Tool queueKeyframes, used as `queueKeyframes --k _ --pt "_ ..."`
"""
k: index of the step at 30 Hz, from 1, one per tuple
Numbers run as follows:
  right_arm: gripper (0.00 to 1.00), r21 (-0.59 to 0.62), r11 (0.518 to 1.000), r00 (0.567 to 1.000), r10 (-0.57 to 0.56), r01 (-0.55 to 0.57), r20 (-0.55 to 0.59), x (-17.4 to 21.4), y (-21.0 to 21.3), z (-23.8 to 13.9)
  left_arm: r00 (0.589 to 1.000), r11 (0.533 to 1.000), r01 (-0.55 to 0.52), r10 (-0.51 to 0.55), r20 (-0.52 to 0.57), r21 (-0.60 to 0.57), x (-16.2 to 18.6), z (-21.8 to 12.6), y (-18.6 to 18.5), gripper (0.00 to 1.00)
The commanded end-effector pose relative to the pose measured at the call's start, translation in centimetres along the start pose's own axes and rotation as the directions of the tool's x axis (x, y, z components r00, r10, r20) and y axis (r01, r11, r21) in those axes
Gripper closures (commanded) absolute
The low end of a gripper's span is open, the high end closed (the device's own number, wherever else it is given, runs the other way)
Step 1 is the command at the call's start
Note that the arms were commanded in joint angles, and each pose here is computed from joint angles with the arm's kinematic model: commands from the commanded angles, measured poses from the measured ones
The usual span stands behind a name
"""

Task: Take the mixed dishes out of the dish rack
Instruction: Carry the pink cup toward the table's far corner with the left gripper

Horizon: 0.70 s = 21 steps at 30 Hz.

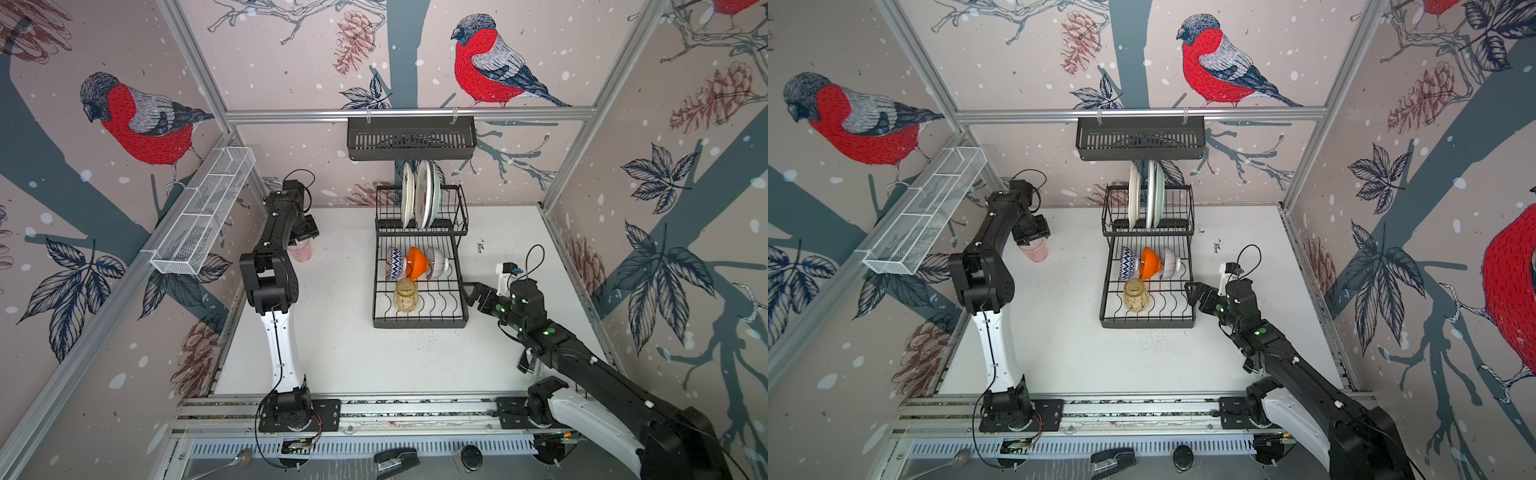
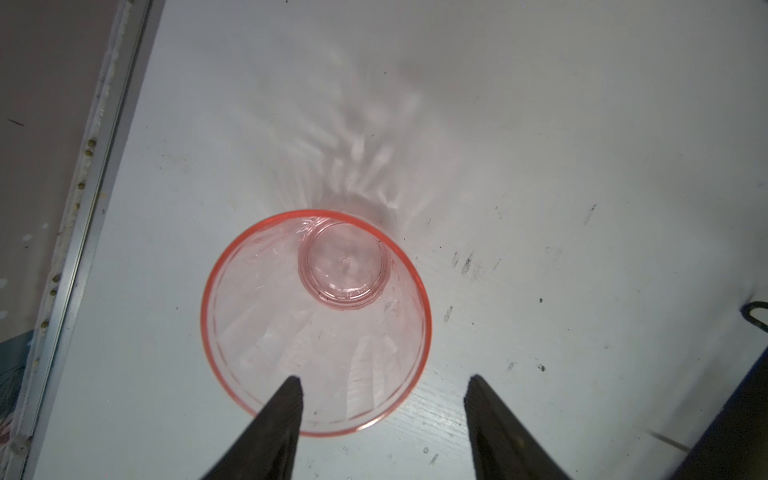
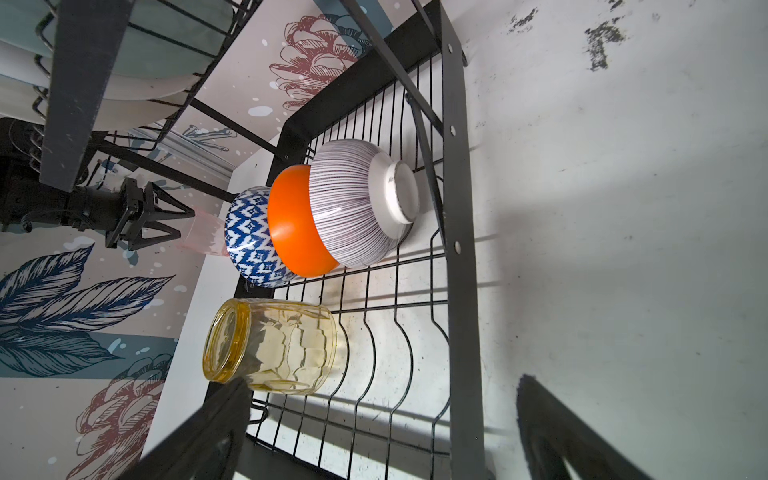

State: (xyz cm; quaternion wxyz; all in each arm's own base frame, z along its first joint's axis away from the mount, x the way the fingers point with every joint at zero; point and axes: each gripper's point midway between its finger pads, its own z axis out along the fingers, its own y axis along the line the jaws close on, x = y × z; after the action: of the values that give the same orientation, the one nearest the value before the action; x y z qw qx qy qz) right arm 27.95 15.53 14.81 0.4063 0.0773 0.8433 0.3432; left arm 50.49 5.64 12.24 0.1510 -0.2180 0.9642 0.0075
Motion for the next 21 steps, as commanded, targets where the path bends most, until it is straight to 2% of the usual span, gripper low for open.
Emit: queueKeyframes --k 1,12,14,17,18,21 --pt "0.01 -0.002 1.000 1.000 -0.017 0.017 0.021 -0.6 0.3 -0.2 1.000 1.000 0.003 -0.003 -0.003 -0.013 0.1 -0.8 0.5 0.35" --pt "0.00 -0.022 0.999 0.999 -0.038 0.039 0.033 -0.8 0.9 -0.8 0.997 1.000 0.012 -0.012 0.074 0.004 -0.5 -4.3 0.7 0.25" --pt "0.00 -0.031 0.999 0.998 -0.042 0.043 0.037 -0.9 1.1 -1.1 0.996 1.000 0.014 -0.015 0.085 0.013 -0.1 -5.2 0.7 0.19" --pt "0.00 -0.036 0.998 0.997 -0.049 0.051 0.054 -1.1 1.2 -1.4 0.993 0.999 0.018 -0.022 0.118 0.035 0.6 -6.8 0.9 0.17" --pt "0.00 -0.037 0.998 0.997 -0.051 0.053 0.056 -1.1 1.2 -1.5 0.991 0.999 0.019 -0.025 0.130 0.048 0.8 -7.4 0.9 0.04" --pt "0.01 -0.040 0.997 0.996 -0.063 0.065 0.057 -1.0 1.3 -1.6 0.988 0.994 0.015 -0.031 0.154 0.104 2.3 -8.9 0.7 0.03"
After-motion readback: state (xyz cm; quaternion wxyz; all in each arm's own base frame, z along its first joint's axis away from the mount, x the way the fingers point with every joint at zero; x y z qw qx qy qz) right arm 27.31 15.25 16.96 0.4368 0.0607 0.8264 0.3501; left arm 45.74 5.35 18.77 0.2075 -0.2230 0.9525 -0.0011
